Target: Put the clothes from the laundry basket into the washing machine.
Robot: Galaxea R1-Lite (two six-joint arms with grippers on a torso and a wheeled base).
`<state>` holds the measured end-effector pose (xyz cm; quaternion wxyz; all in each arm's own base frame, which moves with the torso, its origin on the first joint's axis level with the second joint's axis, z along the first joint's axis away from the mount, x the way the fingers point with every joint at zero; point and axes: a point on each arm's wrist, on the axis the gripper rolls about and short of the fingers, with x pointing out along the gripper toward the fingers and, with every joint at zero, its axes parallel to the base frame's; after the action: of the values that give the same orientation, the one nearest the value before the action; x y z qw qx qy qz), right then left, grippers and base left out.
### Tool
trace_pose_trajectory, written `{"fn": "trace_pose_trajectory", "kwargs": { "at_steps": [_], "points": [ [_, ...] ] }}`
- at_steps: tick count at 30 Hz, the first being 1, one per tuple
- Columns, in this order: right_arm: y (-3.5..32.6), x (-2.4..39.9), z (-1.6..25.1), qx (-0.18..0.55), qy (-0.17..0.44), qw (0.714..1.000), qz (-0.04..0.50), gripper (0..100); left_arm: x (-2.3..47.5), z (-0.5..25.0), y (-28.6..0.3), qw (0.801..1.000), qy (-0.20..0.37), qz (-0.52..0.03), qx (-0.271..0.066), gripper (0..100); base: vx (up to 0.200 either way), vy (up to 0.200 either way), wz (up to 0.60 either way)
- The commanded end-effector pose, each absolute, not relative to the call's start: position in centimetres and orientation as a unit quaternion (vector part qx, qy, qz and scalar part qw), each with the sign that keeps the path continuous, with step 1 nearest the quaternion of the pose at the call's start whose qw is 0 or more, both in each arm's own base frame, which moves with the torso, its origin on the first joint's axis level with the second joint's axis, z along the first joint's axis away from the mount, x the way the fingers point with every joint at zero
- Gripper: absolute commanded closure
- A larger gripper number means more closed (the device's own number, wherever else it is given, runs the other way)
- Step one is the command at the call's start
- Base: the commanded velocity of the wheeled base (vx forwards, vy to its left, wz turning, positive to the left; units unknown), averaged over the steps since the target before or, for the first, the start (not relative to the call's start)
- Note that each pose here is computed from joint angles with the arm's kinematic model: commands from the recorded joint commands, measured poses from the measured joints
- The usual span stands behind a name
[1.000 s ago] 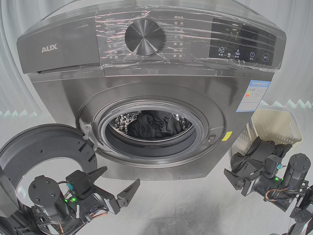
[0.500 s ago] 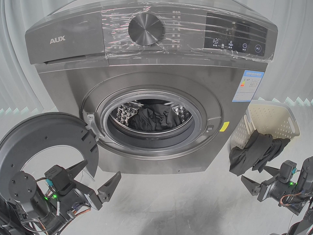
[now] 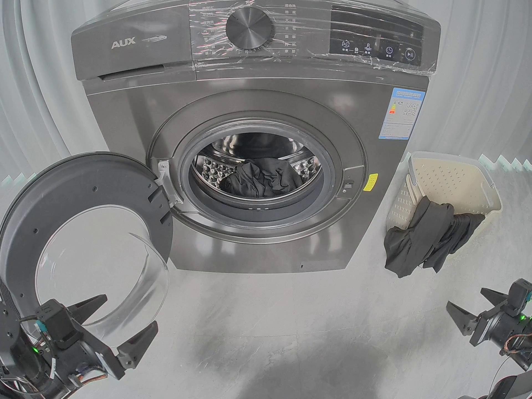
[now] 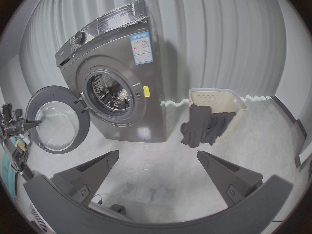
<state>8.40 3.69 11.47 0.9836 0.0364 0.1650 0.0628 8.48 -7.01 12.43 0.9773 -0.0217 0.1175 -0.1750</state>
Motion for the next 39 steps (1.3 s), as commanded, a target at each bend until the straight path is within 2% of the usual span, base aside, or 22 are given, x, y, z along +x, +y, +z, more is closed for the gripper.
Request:
{"fn": "trace_pose_trajectory", "kwargs": {
  "at_steps": [1, 7, 11, 15, 19, 23, 24, 27, 29, 31, 34, 39],
  "points": [
    [1.4, 5.5, 11.4, 0.052, 0.126, 0.991, 0.007, 0, 5.7, 12.8, -3.5, 0.987, 0.072, -0.134, -0.058, 0, 0.0, 0.0, 0.0],
    [0.1, 2.6, 10.2, 0.052, 0.115, 0.992, -0.016, 0, 3.2, 12.3, -1.0, 0.993, 0.036, -0.084, -0.077, 0, 0.0, 0.0, 0.0],
    [-0.5, 0.1, 9.1, 0.033, 0.067, 0.997, -0.01, 0, 1.5, 10.7, 0.1, 0.994, 0.052, -0.064, -0.074, 0, 0.0, 0.0, 0.0],
    [-0.5, -1.4, 8.4, 0.02, 0.032, 0.999, -0.012, 0, 0.5, 9.8, 0.5, 0.995, 0.053, -0.042, -0.075, 0, 0.0, 0.0, 0.0],
    [-0.2, -2.3, 8.4, 0.024, 0.019, 0.998, -0.063, 0, -0.4, 9.1, 0.7, 0.997, 0.04, -0.014, -0.071, 0, 0.0, 0.0, 0.0],
    [-0.1, -2.5, 8.2, 0.022, 0.008, 0.999, -0.048, 0, -1.1, 8.8, 0.7, 0.998, 0.012, -0.001, -0.068, 0, 0.0, 0.0, 0.0],
    [-0.1, -2.6, 8.2, 0.027, 0.0, 0.999, -0.027, 0, -1.6, 8.7, 0.6, 0.998, -0.006, 0.001, -0.059, 0, 0.0, 0.0, 0.0],
    [-0.1, -2.5, 8.0, 0.024, 0.002, 1.0, -0.019, 0, -1.5, 8.7, 0.6, 0.999, -0.002, 0.011, -0.046, 0, 0.0, 0.0, 0.0],
    [-0.1, -2.4, 7.8, 0.022, 0.0, 1.0, -0.022, 0, -1.7, 8.6, 0.4, 0.998, -0.008, 0.057, -0.027, 0, 0.0, 0.0, 0.0],
    [0.0, -2.4, 7.6, 0.007, 0.008, 1.0, -0.012, 0, -2.1, 8.3, 0.1, 0.998, -0.025, 0.045, -0.021, 0, 0.0, 0.0, 0.0],
    [0.0, -2.4, 7.6, -0.002, 0.006, 1.0, -0.002, 0, -2.3, 8.3, 0.1, 0.999, -0.033, 0.021, -0.031, 0, 0.0, 0.0, 0.0],
    [0.0, -2.3, 7.6, -0.003, 0.005, 1.0, -0.001, 0, -2.3, 7.8, 0.1, 1.0, -0.011, 0.014, -0.025, 0, 0.0, 0.0, 0.0]
  ]
}}
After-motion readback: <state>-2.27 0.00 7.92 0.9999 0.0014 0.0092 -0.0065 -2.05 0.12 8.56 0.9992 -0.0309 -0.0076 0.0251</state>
